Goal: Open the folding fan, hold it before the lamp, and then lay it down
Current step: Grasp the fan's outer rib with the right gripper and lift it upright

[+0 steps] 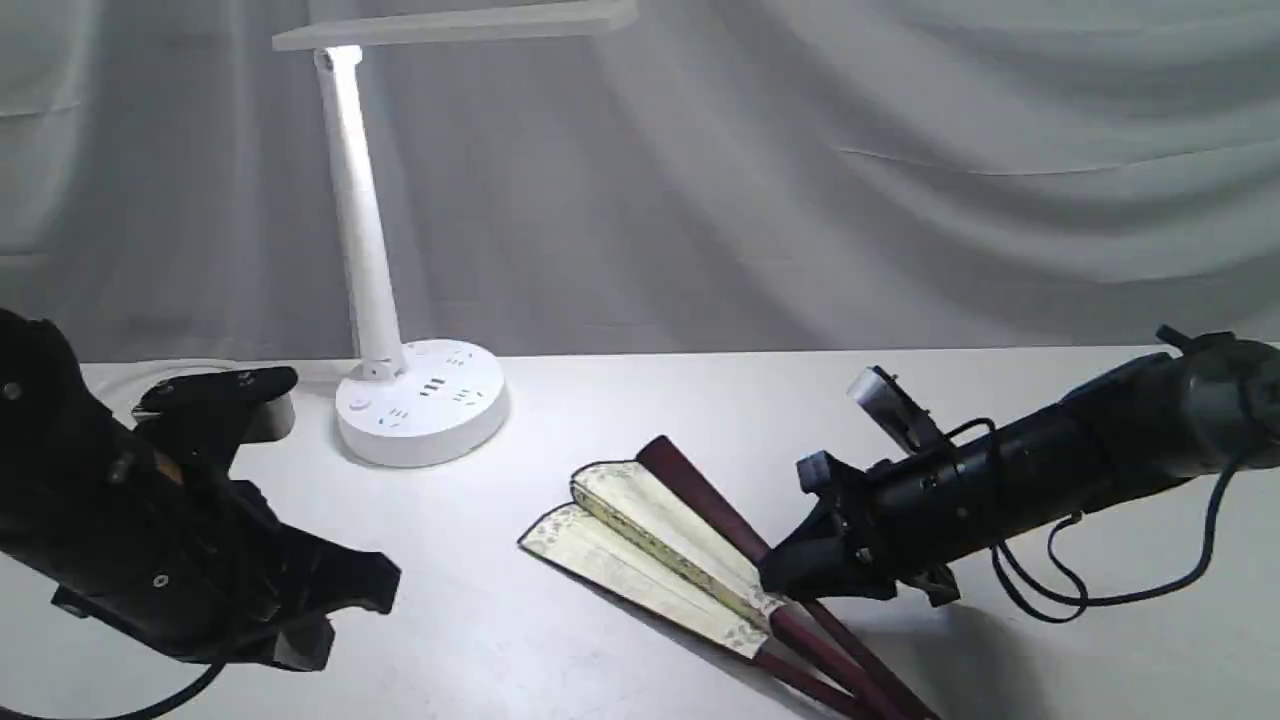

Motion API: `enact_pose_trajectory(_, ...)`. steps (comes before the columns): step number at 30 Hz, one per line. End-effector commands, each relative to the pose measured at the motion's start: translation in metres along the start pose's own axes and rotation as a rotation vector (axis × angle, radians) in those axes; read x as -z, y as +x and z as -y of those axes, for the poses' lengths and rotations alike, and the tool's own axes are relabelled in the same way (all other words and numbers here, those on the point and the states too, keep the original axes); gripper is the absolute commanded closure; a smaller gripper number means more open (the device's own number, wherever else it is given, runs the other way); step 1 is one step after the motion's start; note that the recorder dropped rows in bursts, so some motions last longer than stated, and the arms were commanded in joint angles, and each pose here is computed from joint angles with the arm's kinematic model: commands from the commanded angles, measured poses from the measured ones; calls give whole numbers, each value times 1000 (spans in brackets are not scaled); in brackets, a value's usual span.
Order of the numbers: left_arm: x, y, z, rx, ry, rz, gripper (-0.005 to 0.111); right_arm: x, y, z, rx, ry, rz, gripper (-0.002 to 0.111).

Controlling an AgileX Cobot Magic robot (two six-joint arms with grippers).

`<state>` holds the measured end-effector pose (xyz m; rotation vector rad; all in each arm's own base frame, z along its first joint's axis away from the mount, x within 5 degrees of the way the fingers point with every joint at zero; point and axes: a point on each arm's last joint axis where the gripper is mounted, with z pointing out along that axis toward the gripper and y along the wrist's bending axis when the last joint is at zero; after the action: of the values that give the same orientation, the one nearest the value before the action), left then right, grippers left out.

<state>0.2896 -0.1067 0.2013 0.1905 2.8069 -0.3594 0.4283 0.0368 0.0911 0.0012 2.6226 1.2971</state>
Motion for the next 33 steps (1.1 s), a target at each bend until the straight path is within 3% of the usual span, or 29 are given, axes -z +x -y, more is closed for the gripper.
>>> enact_pose_trajectory(1,1,0,0,0,5,9,107,8,-2,-1,-30,-66,11,108)
enact_pose_trajectory(6,1,0,0,0,5,9,107,26,-6,-2,-98,-215,55,108)
enact_pose_trajectory(19,1,0,-2,-45,-19,18,107,30,-11,-5,-199,-253,92,108)
enact_pose_trajectory(33,-1,-11,-3,-156,-35,166,107,68,-11,-65,-104,-294,179,108)
